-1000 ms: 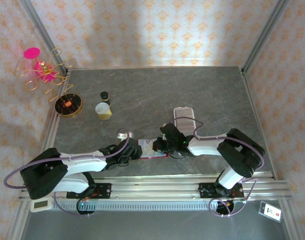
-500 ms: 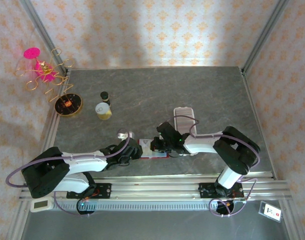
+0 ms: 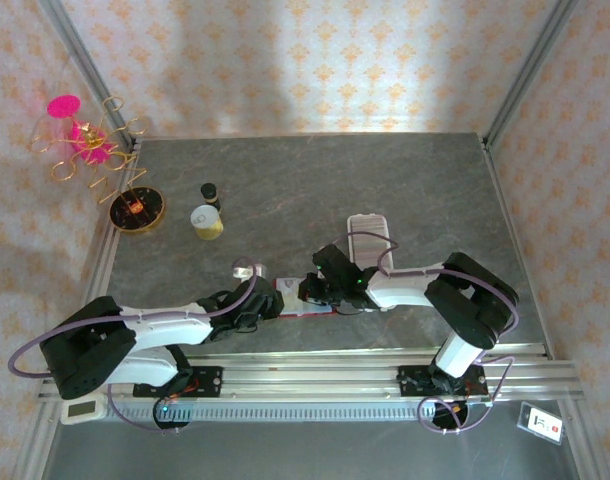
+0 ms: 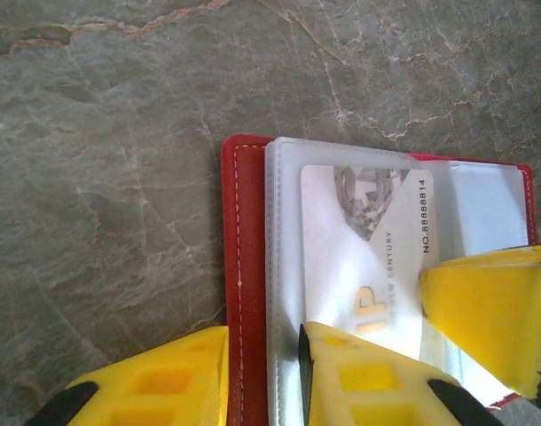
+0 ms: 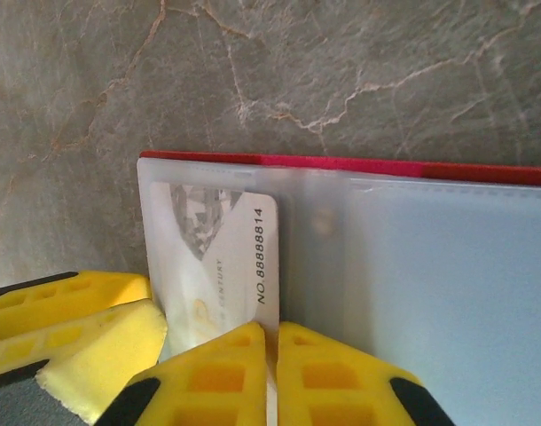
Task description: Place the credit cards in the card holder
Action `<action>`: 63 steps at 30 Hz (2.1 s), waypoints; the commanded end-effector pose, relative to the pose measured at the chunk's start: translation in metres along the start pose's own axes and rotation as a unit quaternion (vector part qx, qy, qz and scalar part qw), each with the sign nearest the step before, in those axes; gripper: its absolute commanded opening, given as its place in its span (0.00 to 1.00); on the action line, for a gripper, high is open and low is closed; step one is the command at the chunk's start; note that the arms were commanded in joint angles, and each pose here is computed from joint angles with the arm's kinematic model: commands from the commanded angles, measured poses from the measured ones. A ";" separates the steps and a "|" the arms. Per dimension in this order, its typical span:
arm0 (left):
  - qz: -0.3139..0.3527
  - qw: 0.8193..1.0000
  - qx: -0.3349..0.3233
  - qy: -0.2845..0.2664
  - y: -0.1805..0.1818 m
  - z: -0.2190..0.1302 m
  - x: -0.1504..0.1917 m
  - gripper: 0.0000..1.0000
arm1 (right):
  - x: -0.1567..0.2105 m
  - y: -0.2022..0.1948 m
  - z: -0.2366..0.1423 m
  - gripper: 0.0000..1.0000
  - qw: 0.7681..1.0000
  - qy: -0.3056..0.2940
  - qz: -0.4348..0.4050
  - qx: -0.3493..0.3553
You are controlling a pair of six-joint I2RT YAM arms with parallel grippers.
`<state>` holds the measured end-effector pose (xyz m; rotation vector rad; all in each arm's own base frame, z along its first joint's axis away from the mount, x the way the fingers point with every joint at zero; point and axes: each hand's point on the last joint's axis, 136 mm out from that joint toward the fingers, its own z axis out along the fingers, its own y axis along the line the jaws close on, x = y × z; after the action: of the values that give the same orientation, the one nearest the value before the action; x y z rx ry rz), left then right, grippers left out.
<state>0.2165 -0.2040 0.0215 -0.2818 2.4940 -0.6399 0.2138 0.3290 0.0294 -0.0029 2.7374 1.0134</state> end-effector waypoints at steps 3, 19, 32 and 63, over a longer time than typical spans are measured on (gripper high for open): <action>0.000 1.000 -0.007 0.004 0.007 -0.002 0.003 0.26 | -0.004 -0.001 -0.008 0.17 0.999 -0.018 -0.012 0.024; -0.030 0.998 0.054 0.013 -0.009 -0.002 0.006 0.27 | -0.005 0.004 -0.003 0.14 1.000 -0.016 -0.006 0.013; -0.029 0.998 0.050 0.015 -0.007 -0.001 0.008 0.27 | -0.003 0.030 -0.004 0.14 0.999 -0.013 -0.007 -0.033; -0.008 1.000 0.003 0.004 0.012 -0.005 0.004 0.31 | 0.006 -0.051 -0.036 0.42 0.988 -0.059 0.001 0.140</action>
<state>0.2078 -0.2033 0.0209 -0.2934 2.4935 -0.7209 0.2073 0.2791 0.0349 0.0799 2.7280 0.6967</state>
